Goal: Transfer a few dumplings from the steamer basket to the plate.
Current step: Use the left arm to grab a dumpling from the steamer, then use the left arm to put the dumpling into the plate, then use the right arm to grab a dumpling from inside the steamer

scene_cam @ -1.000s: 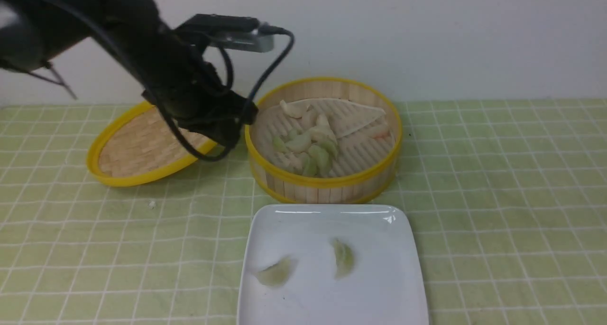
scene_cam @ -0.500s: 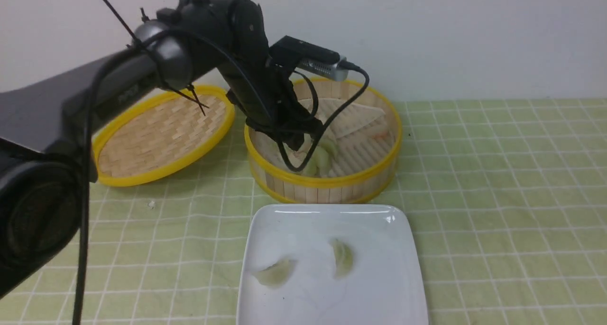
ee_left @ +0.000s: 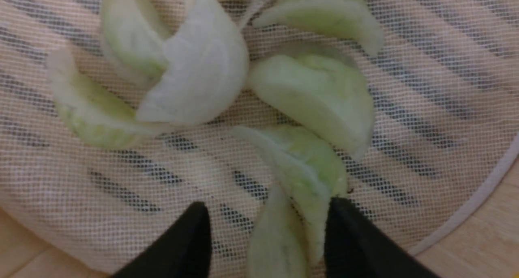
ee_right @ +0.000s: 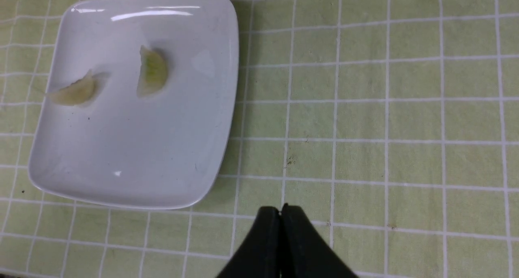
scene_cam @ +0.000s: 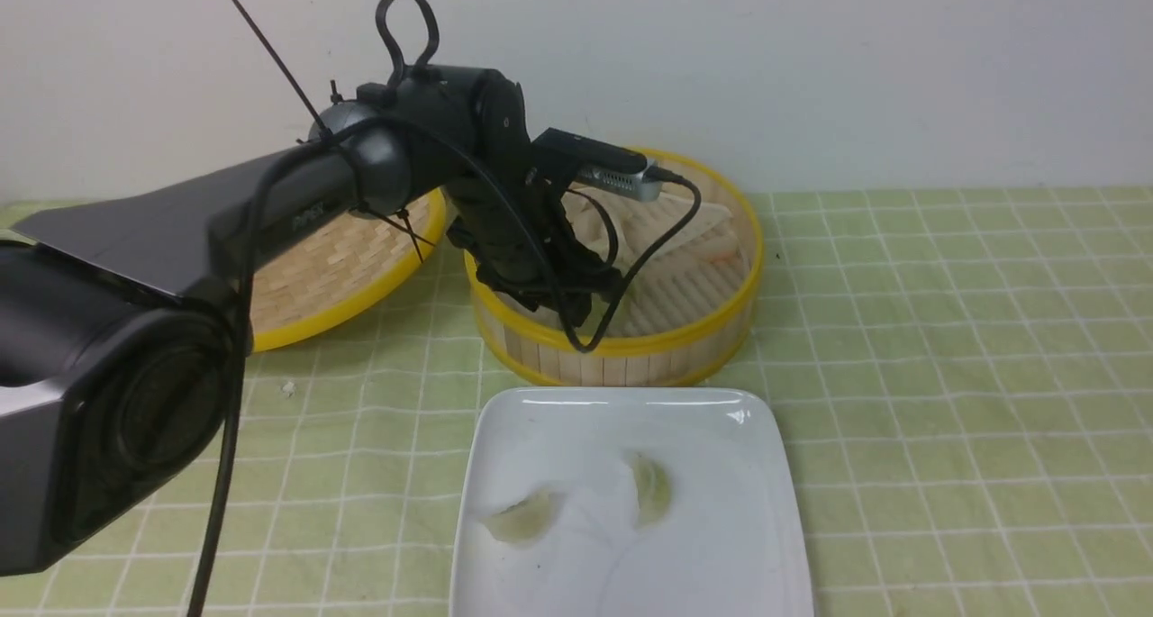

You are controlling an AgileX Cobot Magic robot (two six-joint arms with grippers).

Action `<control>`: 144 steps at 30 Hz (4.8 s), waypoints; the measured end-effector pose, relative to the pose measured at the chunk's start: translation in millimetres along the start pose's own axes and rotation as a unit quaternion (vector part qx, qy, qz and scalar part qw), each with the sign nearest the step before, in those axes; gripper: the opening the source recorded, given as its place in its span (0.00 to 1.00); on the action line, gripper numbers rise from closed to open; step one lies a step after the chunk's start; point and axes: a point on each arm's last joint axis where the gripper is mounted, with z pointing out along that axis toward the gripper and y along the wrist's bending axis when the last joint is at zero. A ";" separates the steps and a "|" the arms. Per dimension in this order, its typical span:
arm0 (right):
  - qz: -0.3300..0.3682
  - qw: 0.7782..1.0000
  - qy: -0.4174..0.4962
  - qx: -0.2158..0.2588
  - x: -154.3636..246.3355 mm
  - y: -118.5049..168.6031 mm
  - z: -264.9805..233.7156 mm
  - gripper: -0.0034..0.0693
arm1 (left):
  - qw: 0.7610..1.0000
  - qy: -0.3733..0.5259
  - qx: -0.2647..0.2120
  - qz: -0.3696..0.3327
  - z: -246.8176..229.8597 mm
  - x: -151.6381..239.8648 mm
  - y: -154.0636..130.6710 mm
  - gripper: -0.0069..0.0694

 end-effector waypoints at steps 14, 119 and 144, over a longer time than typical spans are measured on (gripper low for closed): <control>0.003 1.000 0.002 -0.007 0.4 1.2 0.0 0.03 | 0.999 0.029 -0.002 0.014 -17.4 -5.5 -3.1 0.08; -0.060 0.994 0.008 -0.096 -103.5 25.7 42.2 0.03 | 0.994 -0.053 0.077 0.048 -187.1 107.8 -100.3 0.10; -0.220 0.969 0.079 -0.083 -205.4 123.0 328.1 0.47 | 0.967 -0.239 0.083 -0.026 -334.1 278.9 -83.8 0.08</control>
